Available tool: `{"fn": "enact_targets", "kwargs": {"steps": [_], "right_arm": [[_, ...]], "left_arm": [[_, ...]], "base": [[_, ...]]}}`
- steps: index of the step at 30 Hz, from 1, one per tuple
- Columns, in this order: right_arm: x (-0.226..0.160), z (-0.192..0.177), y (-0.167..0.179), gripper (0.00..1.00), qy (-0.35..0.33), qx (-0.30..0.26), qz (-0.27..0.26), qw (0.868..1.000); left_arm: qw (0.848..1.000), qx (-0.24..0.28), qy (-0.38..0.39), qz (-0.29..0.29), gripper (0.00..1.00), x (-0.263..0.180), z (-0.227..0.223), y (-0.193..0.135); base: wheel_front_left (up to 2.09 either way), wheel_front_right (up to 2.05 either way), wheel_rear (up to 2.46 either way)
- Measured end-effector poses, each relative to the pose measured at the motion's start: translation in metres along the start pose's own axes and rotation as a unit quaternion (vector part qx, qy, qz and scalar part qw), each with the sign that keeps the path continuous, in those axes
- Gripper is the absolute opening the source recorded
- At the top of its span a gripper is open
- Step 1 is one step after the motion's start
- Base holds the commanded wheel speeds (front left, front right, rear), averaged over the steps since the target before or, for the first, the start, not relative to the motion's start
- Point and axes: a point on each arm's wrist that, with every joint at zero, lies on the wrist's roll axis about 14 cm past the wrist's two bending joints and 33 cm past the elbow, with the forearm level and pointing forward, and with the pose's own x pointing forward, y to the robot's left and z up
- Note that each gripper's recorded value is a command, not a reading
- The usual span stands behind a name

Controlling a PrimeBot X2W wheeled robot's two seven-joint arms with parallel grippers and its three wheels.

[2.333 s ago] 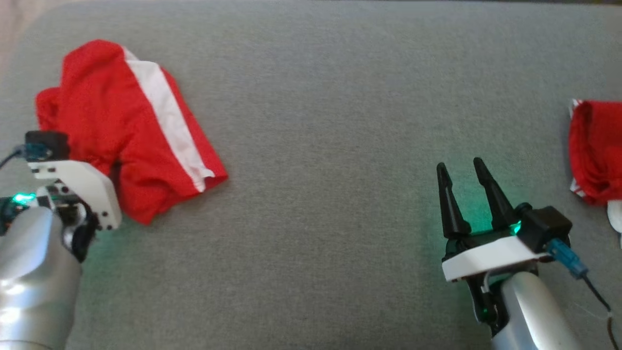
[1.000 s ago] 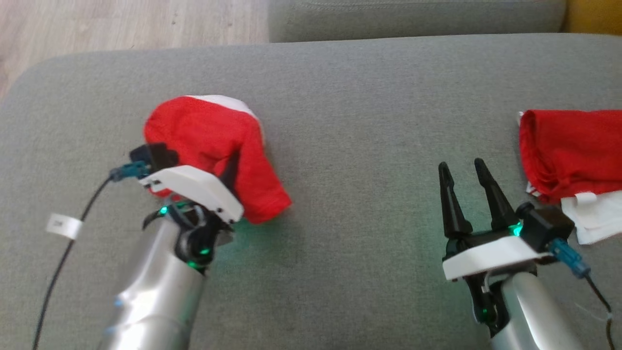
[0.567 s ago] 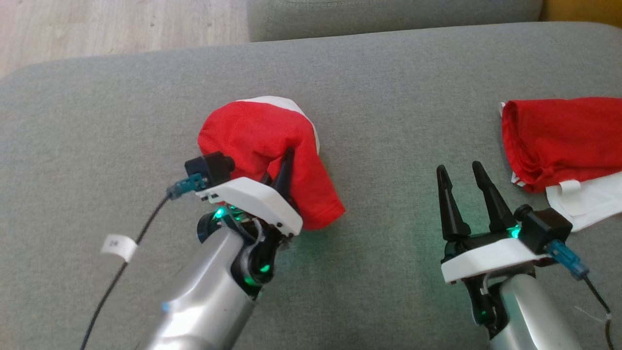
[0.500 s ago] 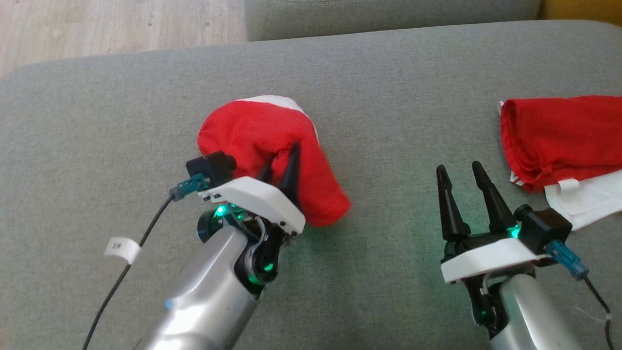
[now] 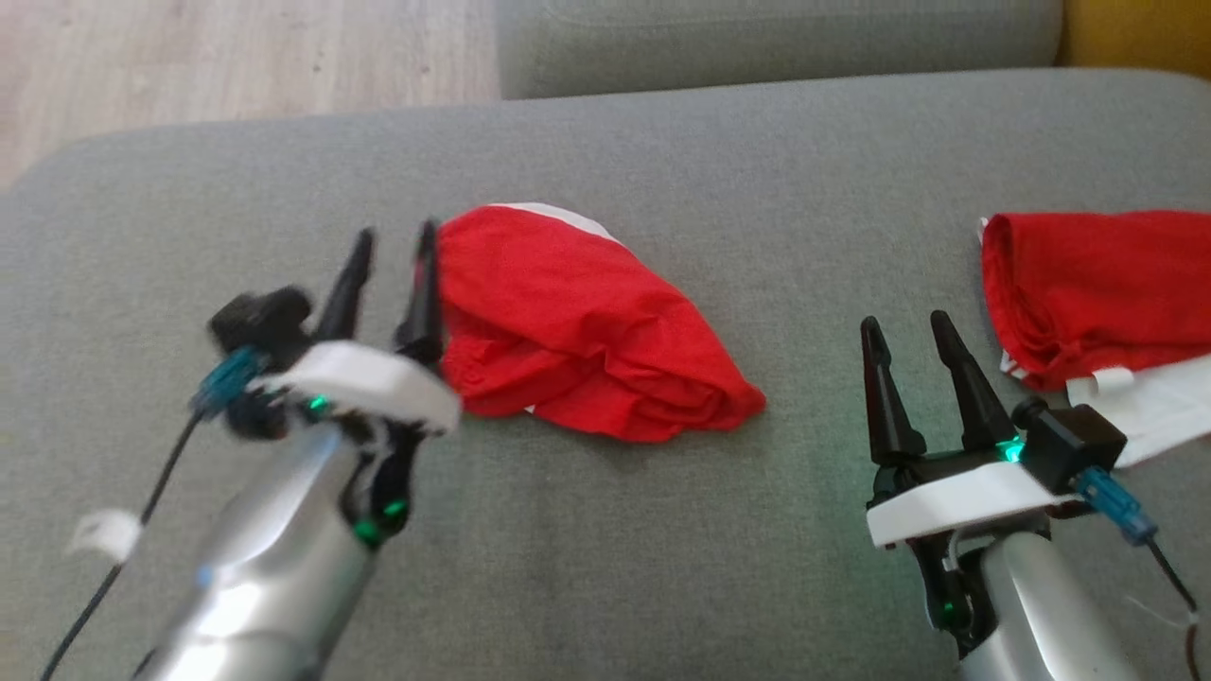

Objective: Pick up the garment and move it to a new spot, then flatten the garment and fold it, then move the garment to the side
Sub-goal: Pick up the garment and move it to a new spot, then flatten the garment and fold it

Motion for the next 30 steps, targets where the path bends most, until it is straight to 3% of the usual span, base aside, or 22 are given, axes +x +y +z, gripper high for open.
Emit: {"fn": "enact_targets", "kwargs": {"steps": [6, 14, 24, 30], "right_arm": [[-0.005, 0.001, 0.007, 1.00, -0.002, 0.000, 0.008, 1.000], [-0.010, 0.001, 0.017, 1.00, -0.002, -0.003, 0.020, 1.000], [-0.007, -0.003, 0.027, 1.00, 0.005, -0.014, 0.037, 0.999], [0.004, -0.016, 0.055, 1.00, 0.030, -0.053, 0.089, 0.994]], "left_arm": [[0.999, 0.040, -0.007, 0.031, 1.00, -0.036, 0.000, 0.035], [0.996, 0.034, -0.005, 0.082, 1.00, -0.102, -0.028, 0.057], [0.995, 0.030, -0.039, 0.082, 1.00, -0.106, -0.018, 0.049], [0.995, 0.027, -0.041, 0.092, 1.00, -0.108, -0.020, 0.056]], "base": [[0.00, 0.00, 0.00], [0.00, 0.00, 0.00], [0.00, 0.00, 0.00], [0.00, 0.00, 0.00]]}}
